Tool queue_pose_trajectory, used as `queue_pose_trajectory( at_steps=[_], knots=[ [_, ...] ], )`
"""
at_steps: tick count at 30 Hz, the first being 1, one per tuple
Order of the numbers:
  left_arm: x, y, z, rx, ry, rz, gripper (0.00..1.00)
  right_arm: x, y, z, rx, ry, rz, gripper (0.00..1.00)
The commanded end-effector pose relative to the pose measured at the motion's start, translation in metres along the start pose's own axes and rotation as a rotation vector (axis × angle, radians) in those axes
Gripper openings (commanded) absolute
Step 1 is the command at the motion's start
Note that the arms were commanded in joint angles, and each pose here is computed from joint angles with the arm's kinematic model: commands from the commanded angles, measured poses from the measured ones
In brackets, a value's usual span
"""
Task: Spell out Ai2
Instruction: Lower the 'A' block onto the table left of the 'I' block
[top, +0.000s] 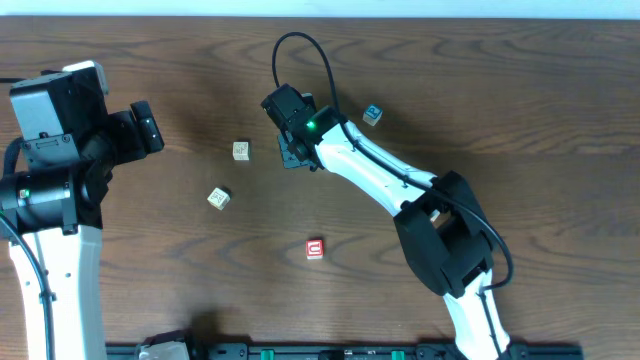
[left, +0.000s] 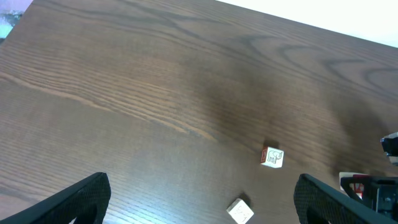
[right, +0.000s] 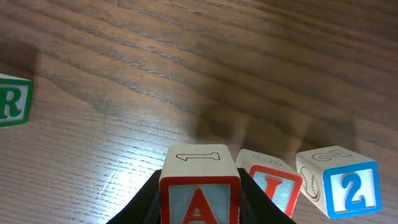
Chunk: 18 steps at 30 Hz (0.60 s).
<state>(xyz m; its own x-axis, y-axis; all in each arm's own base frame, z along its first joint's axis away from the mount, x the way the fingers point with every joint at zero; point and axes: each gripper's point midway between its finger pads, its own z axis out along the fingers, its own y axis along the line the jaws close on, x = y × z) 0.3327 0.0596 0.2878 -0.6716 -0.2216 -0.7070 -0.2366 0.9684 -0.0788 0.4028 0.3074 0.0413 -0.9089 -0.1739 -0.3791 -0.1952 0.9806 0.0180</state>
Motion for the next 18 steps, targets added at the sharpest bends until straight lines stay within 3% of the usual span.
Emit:
queue_pose_trajectory(
  at_steps=[1,18],
  knots=[
    [-0.0066,-0.0006,-0.0051,0.006,-0.023,-0.006,0.95,-0.0022,0.0010,0.0003,-0.005,-0.001,0.044,0.13],
    [-0.0066,-0.0007,-0.0051,0.007,-0.023,-0.006,0.95,0.0071,-0.0002,0.0073,0.003,0.037,0.071,0.13]
  ],
)
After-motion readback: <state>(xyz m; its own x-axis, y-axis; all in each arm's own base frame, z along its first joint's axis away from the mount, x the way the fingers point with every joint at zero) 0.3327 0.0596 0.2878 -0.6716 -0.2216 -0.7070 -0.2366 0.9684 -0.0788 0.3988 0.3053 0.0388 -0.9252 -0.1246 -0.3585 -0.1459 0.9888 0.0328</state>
